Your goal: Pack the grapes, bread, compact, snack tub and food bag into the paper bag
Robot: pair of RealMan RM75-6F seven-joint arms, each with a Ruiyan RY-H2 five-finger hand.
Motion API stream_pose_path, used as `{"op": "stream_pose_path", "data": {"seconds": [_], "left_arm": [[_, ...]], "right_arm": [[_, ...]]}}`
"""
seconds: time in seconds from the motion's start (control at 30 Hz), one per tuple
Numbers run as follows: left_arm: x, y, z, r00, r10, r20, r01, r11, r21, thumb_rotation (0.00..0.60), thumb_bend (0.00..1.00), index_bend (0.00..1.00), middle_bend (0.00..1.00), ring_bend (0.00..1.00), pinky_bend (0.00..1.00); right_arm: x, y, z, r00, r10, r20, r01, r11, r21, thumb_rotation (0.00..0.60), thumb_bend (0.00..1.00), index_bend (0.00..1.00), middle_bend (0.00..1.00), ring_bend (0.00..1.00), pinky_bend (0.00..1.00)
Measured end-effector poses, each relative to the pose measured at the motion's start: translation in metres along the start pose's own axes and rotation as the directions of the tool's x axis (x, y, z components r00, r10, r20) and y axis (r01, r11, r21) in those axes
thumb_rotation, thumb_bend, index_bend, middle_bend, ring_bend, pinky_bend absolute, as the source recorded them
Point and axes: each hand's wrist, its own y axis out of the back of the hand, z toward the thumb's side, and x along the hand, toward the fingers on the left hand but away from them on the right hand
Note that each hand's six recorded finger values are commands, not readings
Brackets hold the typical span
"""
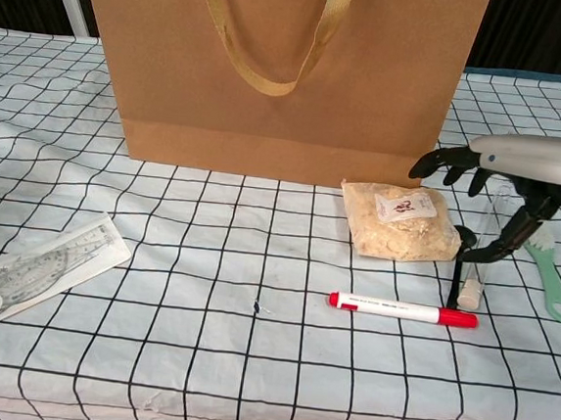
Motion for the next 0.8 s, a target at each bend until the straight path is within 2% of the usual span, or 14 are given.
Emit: {"op": "stream_pose_path", "data": {"seconds": [0.37, 0.8], "left_arm": [[0.0, -0.001, 0.001, 1.0, -0.005, 0.002, 0.005, 1.0, 0.003, 0.6, 0.02, 0.08, 0.04, 0.0, 0.05], [0.0, -0.003, 0.0, 1.0, -0.012, -0.003, 0.012, 1.0, 0.003, 0.6, 0.02, 0.07, 0.04, 0.0, 0.05]], "right_arm": [[-0.026, -0.011, 0.014, 0.998, -0.063, -0.007, 0.063, 0.984, 0.169, 0.6, 0.15, 0.14, 0.1, 0.14, 0.23], [-0.045, -0.021, 0.016, 0.998, -0.058, 0.012, 0.055, 0.983, 0.173, 0.6, 0.15, 0.14, 0.11, 0.14, 0.23]]}}
